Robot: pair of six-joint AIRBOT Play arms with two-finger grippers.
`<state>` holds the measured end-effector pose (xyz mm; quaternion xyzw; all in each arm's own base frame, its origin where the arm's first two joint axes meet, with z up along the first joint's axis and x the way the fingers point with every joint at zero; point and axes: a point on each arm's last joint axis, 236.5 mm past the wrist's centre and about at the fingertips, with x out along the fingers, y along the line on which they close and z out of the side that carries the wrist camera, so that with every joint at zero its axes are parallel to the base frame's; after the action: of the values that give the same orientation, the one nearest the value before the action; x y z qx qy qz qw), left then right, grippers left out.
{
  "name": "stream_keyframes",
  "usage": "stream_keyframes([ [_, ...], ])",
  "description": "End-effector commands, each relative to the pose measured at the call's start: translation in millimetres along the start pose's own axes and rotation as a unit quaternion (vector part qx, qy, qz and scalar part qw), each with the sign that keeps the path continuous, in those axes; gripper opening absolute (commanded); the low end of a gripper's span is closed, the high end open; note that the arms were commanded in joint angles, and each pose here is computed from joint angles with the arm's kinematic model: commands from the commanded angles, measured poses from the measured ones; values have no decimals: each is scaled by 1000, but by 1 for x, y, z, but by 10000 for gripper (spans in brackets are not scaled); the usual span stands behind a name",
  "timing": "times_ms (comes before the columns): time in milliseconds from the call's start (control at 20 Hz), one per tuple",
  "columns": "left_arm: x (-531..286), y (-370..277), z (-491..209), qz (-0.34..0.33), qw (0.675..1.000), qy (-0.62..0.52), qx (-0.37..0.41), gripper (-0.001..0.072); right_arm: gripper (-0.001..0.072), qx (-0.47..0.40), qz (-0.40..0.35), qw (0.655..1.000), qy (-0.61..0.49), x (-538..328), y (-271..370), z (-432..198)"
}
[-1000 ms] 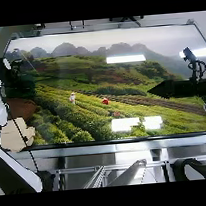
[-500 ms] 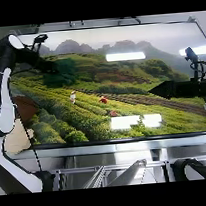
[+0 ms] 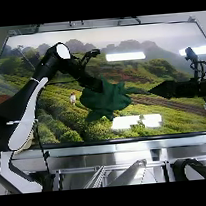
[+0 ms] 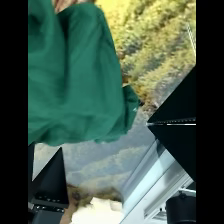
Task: Fold the shirts.
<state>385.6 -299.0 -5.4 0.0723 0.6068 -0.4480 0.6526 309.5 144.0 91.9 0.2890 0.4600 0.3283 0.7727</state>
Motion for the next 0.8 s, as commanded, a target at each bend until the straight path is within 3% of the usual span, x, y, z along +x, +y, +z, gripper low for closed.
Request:
stream_keyframes([
  [0,-12,-18,0,7,1000,19,-14,720,18,5,16,1000,-2,0,8,1],
  [250,-74,11,-38,10,991,32,-130,720,20,29,1,999,13,3,-2,-6],
  [300,-70,16,-59,5,987,44,-156,720,151,35,-13,999,26,7,-14,-13],
  [350,-62,19,-79,0,982,52,-181,720,460,44,-22,998,31,15,-25,-18],
  [400,-50,19,-93,-9,979,52,-198,720,619,54,-27,998,36,25,-34,-23],
  [750,46,5,-135,-98,954,46,-280,720,610,44,-58,994,76,134,-94,-43],
])
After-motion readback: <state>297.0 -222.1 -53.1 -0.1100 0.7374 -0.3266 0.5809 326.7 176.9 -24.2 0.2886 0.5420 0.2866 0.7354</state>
